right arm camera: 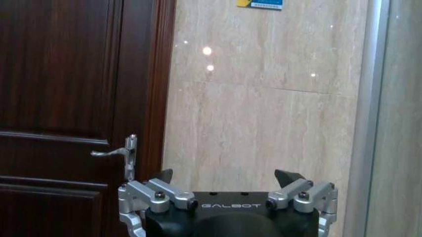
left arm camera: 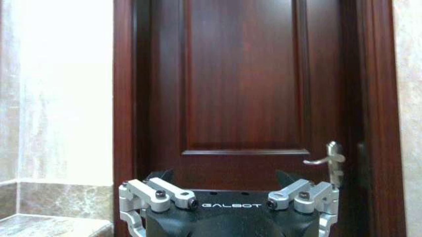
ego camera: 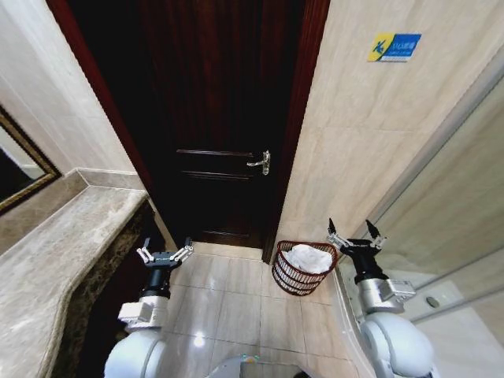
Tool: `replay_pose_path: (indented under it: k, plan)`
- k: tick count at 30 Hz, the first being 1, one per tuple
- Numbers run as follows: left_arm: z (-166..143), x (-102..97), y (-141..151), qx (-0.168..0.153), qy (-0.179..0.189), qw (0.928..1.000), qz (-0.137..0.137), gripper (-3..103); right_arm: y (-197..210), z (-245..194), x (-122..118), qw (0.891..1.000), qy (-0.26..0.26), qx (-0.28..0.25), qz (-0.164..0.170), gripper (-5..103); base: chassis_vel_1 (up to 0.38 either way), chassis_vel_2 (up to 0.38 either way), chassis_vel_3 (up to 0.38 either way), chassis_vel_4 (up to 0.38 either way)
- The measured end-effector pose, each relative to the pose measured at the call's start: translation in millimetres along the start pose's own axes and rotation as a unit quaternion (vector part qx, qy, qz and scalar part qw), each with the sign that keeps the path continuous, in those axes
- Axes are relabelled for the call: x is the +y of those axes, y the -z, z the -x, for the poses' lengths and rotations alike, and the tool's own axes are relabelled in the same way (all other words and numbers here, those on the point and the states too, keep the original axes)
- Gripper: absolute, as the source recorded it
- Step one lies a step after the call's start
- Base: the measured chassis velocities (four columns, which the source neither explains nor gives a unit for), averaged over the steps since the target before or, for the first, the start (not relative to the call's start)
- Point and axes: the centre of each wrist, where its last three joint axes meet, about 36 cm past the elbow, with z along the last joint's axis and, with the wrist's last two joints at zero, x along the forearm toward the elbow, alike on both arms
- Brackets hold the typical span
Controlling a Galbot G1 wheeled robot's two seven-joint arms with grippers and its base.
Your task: Discard the used towel into the hamper.
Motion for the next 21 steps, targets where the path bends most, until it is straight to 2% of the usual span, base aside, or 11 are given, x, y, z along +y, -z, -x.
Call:
replay_pose_path:
  k: [2,6,13,21]
  plan:
    - [-1.8,-0.8,-6.6,-0.005,0.018,0.9998,0.001,100,0.0,-1.8,-0.1,1.000,0.002,0.003,-0.001,100,0.000,0.000,0.000,0.000]
    - [-4.7,1.7,-9.1,-0.005,0.028,0.9996,0.005,100,8.3,-7.3,2.5,1.000,0.007,0.011,-0.002,100,0.000,0.000,0.000,0.000]
    - [-3.7,-0.8,-3.3,-0.013,0.031,0.9994,0.004,100,13.9,-9.6,4.8,1.000,0.011,0.006,-0.005,100,0.011,-0.013,-0.019,0.009]
    - [-7.1,-4.1,2.3,-0.017,0.034,0.9993,0.006,100,15.1,-21.0,1.7,1.000,0.013,0.010,-0.010,100,0.127,-0.133,-0.148,0.143]
